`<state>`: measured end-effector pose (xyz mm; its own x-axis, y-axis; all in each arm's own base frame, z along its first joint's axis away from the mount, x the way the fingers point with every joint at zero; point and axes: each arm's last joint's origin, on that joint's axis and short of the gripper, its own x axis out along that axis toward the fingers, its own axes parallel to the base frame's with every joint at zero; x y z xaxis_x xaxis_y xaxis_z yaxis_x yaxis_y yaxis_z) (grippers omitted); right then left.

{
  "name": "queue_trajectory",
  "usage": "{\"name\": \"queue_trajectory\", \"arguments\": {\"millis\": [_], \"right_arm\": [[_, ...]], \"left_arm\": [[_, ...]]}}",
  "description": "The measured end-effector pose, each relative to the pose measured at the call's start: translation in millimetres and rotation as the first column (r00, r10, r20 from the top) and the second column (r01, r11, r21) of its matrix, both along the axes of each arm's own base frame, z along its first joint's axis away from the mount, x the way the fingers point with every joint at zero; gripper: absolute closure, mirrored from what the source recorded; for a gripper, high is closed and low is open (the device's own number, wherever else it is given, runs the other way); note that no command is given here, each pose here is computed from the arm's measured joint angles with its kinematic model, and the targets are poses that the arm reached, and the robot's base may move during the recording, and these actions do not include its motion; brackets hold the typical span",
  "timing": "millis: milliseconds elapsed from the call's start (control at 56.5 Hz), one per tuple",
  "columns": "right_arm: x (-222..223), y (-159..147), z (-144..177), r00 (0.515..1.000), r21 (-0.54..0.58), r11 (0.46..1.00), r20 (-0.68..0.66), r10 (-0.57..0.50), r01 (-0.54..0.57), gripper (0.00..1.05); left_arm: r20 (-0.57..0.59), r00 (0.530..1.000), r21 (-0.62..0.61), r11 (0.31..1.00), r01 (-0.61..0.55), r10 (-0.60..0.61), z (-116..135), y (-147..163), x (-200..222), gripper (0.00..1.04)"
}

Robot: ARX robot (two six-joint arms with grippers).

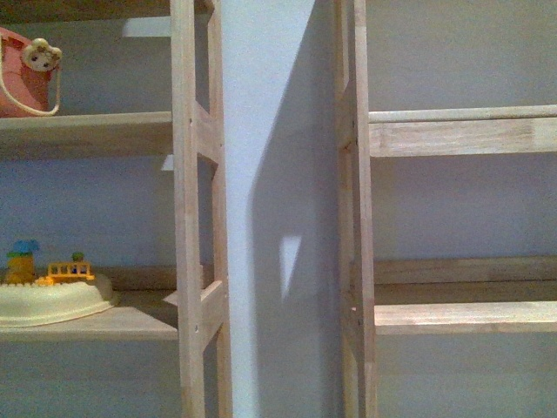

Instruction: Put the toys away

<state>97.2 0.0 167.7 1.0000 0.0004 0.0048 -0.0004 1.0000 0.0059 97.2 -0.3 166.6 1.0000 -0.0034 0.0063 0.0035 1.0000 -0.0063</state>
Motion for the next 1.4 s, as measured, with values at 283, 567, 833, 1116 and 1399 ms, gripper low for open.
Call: {"name": "queue_trajectory", "arguments": {"millis": [283,567,833,1116,1399], "right_arm": [[0,0,0,1.000,0.000,1.000,0.000,0.000,0.000,0.98],[0,0,0,1.000,0.000,1.000,0.000,0.000,0.000,0.98],[1,1,-2,0.994,0.050,0.993,-0.020,-0.105,0.106,0.98],[1,7,0,0.957,0.078,0.954,-0.016,-0.291,0.291,0.98],[2,21,44,0.940,0.025,0.945,0.096,-0.327,0.326,0.98]], "left_arm": [[0.000,1.000,0.000,1.000,-0.001,0.001,0,0,0,0.06],[0.000,1.000,0.000,1.000,-0.001,0.001,0,0,0,0.06],[-0.001,1.000,0.000,1.000,0.000,0.000,0,0,0,0.06],[-0.001,1.000,0.000,1.000,-0.001,0.001,0,0,0,0.06],[-0.001,1.000,0.000,1.000,-0.001,0.001,0,0,0,0.06]]}}
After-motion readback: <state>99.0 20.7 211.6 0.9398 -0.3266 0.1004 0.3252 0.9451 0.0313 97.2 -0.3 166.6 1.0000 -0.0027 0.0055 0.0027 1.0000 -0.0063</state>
